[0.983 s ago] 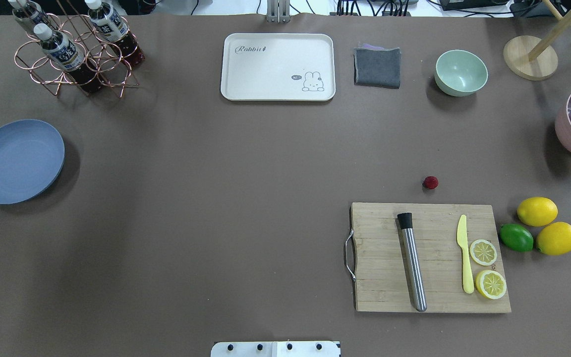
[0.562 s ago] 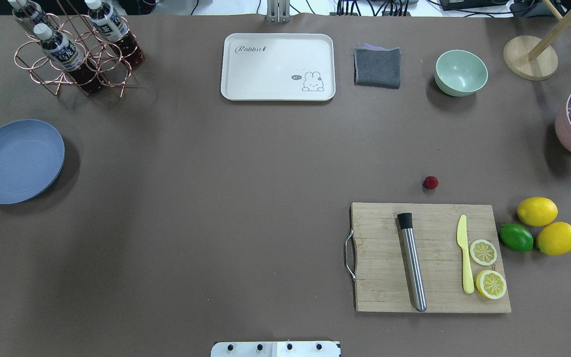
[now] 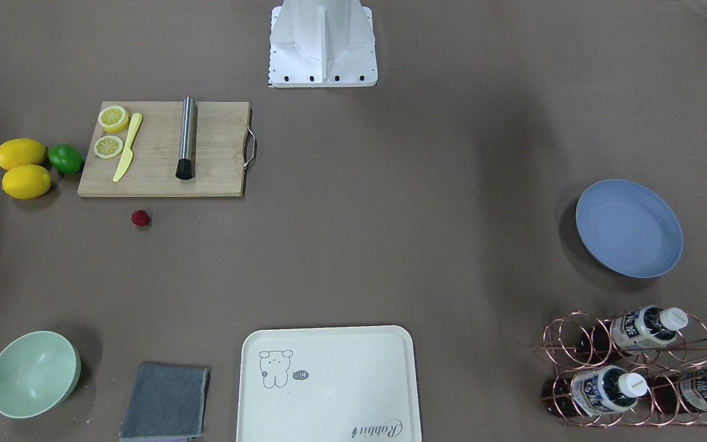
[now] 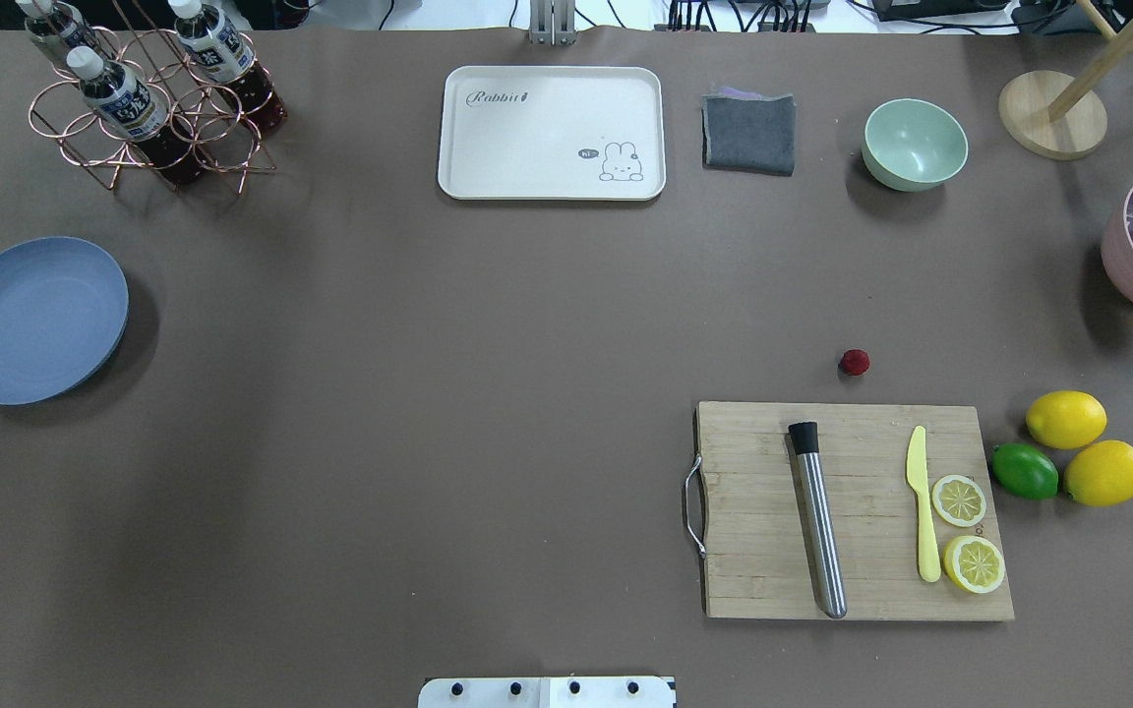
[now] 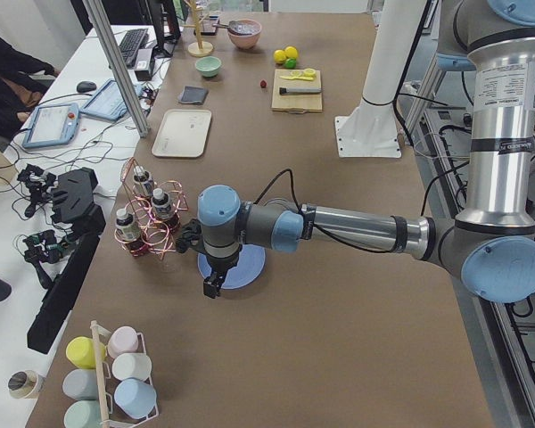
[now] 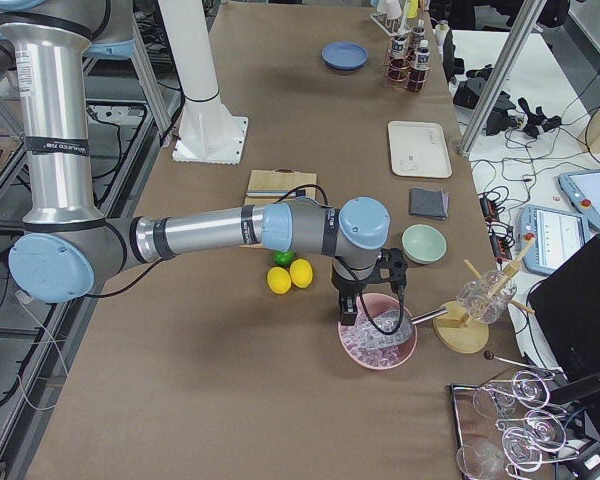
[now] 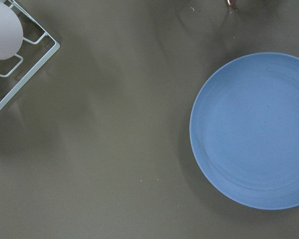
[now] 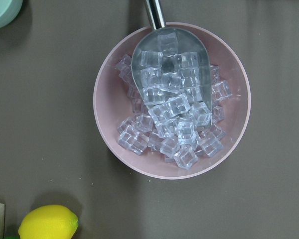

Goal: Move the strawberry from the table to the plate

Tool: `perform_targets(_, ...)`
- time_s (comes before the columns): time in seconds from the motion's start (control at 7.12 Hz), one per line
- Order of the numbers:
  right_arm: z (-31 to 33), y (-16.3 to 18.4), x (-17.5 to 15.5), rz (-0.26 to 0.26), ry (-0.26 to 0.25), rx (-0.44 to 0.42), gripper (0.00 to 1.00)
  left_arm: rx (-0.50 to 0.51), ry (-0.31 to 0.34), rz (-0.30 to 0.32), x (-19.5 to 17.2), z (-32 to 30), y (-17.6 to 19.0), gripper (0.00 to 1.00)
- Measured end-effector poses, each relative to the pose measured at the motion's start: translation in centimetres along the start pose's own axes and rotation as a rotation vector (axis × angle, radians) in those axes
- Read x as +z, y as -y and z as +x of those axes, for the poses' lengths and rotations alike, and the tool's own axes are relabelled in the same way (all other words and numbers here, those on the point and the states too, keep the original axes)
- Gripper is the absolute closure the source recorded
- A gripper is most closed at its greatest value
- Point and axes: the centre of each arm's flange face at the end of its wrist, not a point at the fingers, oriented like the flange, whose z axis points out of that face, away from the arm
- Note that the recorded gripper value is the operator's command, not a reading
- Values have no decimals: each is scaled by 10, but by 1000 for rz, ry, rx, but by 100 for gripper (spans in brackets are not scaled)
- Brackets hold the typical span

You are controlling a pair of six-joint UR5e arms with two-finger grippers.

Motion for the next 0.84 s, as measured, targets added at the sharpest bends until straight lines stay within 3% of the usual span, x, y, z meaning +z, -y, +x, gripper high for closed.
perform_targets(0.56, -18, 13, -11, 22, 3, 4, 0, 91, 6, 90, 0, 7, -2, 2)
perform_targets(0.84, -42, 27, -12, 38, 14, -43, 0, 86, -76, 93, 10, 7, 1, 2)
